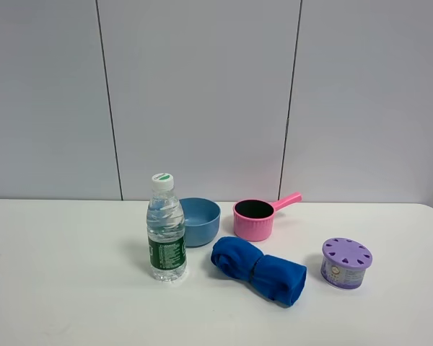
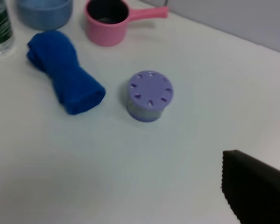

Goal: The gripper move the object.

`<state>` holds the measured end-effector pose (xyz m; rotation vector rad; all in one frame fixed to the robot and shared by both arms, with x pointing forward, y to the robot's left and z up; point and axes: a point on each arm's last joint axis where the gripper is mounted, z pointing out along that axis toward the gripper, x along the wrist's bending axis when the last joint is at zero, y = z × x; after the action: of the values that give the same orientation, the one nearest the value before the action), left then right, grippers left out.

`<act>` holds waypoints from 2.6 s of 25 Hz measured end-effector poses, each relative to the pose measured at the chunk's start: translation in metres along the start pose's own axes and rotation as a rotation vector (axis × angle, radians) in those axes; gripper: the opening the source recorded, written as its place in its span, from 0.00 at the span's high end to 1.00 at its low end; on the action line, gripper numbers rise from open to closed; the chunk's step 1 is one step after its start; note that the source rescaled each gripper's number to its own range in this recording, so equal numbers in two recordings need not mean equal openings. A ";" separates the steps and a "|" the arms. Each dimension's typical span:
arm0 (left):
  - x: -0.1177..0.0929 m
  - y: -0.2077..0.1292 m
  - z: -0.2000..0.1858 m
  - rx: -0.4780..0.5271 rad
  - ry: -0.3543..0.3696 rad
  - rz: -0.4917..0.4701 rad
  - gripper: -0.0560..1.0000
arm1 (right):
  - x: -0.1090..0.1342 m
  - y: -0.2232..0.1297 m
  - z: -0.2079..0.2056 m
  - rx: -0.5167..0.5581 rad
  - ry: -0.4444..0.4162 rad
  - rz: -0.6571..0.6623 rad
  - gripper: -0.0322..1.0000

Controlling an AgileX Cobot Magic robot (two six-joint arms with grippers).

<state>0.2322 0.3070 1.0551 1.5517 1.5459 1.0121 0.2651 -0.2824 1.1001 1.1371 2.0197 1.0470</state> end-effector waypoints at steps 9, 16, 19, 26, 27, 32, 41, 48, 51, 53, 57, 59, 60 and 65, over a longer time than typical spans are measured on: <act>0.000 0.000 0.000 0.000 0.000 0.000 0.00 | -0.002 -0.022 0.001 0.012 -0.197 0.188 0.02; 0.000 0.000 0.000 0.000 0.000 0.000 0.00 | -0.010 -0.035 0.008 0.060 -0.351 0.302 0.02; 0.000 0.000 0.000 0.000 0.000 0.000 0.00 | -0.011 -0.044 0.010 0.087 -0.401 0.317 0.02; 0.000 0.000 0.000 0.000 0.000 0.000 0.00 | -0.007 -0.052 0.005 0.066 -0.434 0.332 0.02; 0.000 0.000 0.000 0.000 0.000 0.000 0.00 | -0.006 -0.053 0.004 0.058 -0.436 0.331 0.02; 0.000 0.000 0.000 0.000 0.000 0.000 0.00 | -0.002 -0.056 -0.002 0.006 -0.447 0.322 0.02; 0.000 0.000 0.000 0.000 0.000 0.000 0.00 | 0.002 -0.059 -0.008 -0.041 -0.456 0.321 0.02; 0.000 0.000 0.000 0.000 0.000 0.000 0.00 | 0.002 -0.059 -0.008 -0.041 -0.456 0.321 0.02; 0.000 0.000 0.000 0.000 0.000 0.000 0.00 | 0.002 -0.059 -0.008 -0.041 -0.456 0.321 0.02; 0.000 0.000 0.000 0.000 0.000 0.000 0.00 | 0.002 -0.059 -0.008 -0.041 -0.456 0.321 0.02; 0.000 0.000 0.000 0.000 0.000 0.000 0.00 | 0.002 -0.059 -0.008 -0.041 -0.456 0.321 0.02; 0.000 0.000 0.000 0.000 0.000 0.000 0.00 | 0.002 -0.059 -0.008 -0.041 -0.456 0.321 0.02; 0.000 0.000 0.000 0.000 0.000 0.000 0.00 | 0.002 -0.059 -0.008 -0.041 -0.456 0.321 0.02; 0.000 0.000 0.000 0.000 0.000 0.000 0.00 | 0.002 -0.059 -0.008 -0.041 -0.456 0.321 0.02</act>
<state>0.2322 0.3070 1.0551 1.5517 1.5459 1.0121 0.2336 -0.3029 1.0537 1.5517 1.4857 0.8708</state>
